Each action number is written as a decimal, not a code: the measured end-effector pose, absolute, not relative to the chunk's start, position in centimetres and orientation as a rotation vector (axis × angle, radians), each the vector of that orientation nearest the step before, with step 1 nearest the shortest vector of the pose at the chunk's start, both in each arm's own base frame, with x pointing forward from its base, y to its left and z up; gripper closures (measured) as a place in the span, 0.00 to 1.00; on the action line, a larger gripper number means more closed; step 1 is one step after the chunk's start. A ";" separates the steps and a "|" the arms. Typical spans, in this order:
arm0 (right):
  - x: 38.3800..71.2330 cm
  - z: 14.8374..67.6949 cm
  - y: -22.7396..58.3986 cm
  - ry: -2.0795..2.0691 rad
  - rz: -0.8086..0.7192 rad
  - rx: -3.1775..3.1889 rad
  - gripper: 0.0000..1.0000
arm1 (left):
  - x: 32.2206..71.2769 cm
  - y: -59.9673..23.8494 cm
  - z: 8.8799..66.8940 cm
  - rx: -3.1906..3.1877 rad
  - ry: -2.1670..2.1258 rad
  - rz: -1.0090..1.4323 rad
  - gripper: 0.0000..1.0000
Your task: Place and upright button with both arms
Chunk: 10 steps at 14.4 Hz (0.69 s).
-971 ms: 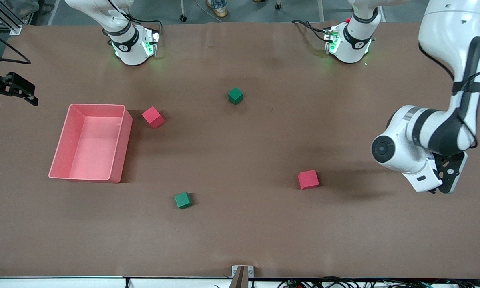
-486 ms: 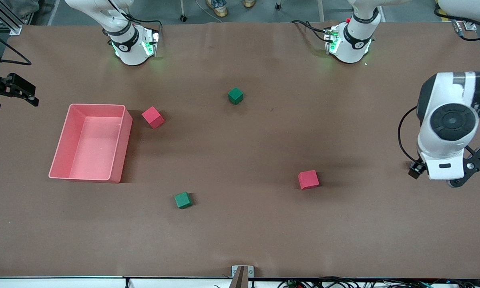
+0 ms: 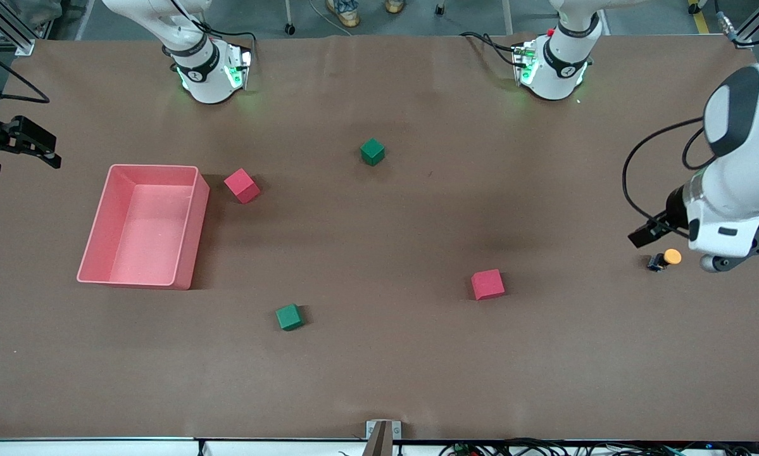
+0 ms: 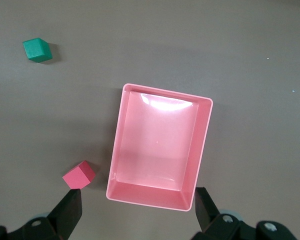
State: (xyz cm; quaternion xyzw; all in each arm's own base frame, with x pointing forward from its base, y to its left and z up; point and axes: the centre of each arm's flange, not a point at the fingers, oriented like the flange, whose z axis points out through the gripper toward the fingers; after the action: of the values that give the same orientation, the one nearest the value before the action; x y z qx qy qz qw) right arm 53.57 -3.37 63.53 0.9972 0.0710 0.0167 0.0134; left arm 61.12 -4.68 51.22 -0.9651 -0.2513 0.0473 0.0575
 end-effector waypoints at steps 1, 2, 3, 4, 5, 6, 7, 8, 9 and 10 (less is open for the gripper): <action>53.6 63.5 -3.4 0.221 0.052 3.106 0.00 | 60.7 -5.0 52.4 -2.961 -0.724 0.164 0.00; 53.6 63.5 -3.4 0.221 0.052 3.106 0.00 | 60.4 -5.3 53.4 -2.995 -0.699 0.166 0.00; 53.6 63.5 -3.4 0.221 0.052 3.106 0.00 | 60.2 -5.6 54.3 -3.022 -0.689 0.163 0.00; 53.6 63.5 -3.4 0.221 0.052 3.106 0.00 | 60.0 -5.9 55.0 -3.038 -0.675 0.164 0.00; 53.6 63.5 -3.4 0.221 0.052 3.106 0.00 | 59.8 -6.1 55.5 -3.048 -0.651 0.172 0.00; 53.6 63.5 -3.4 0.221 0.052 3.106 0.00 | 59.7 -6.2 56.1 -3.059 -0.610 0.178 0.00; 53.6 63.5 -3.4 0.222 0.052 3.106 0.00 | 59.5 -6.4 56.6 -3.072 -0.547 0.190 0.00; 53.6 63.5 -3.4 0.222 0.052 3.106 0.00 | 59.3 -6.5 57.1 -3.085 -0.465 0.207 0.00; 53.6 63.5 -3.4 0.222 0.051 3.106 0.00 | 59.1 -6.6 57.5 -3.103 -0.370 0.222 0.00; 53.6 63.5 -3.3 0.222 0.050 3.106 0.00 | 58.8 -6.7 58.1 -3.132 -0.270 0.226 0.00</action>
State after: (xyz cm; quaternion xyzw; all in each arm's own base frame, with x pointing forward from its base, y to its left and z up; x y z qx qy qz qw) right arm 53.61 -3.35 63.46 0.9972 0.0712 0.0160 0.0134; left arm 58.81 -6.68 58.10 -0.9937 -0.0858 0.0719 -0.0050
